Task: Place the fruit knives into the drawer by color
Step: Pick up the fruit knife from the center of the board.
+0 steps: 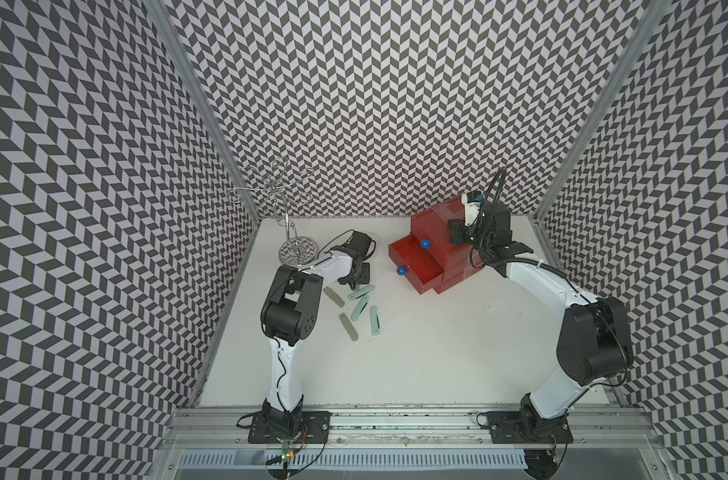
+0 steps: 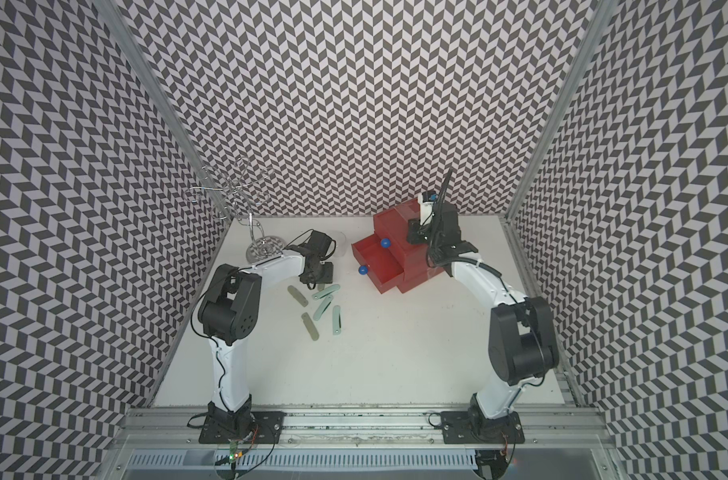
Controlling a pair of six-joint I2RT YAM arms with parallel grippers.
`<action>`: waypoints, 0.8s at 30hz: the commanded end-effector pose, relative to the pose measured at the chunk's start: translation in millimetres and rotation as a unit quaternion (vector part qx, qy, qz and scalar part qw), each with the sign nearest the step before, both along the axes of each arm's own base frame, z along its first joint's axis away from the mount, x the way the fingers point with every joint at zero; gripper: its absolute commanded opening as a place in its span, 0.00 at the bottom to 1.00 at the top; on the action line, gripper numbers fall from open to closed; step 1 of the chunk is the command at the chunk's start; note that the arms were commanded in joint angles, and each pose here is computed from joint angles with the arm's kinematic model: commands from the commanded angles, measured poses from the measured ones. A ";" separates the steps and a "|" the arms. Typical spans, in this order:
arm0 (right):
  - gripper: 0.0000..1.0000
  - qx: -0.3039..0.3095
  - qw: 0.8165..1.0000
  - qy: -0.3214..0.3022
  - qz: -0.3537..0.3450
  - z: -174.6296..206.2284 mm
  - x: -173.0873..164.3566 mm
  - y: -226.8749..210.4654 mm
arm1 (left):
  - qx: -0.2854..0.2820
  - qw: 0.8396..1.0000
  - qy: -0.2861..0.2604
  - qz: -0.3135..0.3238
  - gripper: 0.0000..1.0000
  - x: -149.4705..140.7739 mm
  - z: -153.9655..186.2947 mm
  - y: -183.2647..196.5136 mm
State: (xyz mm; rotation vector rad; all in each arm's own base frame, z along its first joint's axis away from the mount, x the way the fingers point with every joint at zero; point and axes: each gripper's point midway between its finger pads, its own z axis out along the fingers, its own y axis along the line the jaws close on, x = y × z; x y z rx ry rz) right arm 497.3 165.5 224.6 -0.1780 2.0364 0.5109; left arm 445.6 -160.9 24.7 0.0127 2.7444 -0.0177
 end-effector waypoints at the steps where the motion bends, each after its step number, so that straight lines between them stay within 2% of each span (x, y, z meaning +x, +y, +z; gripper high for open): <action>1: 0.00 -0.054 0.952 0.301 0.012 -181.7 -82.9 -8.1 | -0.001 0.996 0.091 -0.009 0.54 -43.2 -31.5 -0.8; 18: 0.00 -0.054 0.952 0.303 0.013 -183.5 -83.6 -7.6 | 0.021 0.990 0.137 -0.006 0.44 -50.4 -46.0 3.3; 24: 0.00 -0.054 0.952 0.302 0.012 -183.2 -83.0 -8.1 | 0.030 0.990 0.140 -0.006 0.37 -44.0 -47.7 3.5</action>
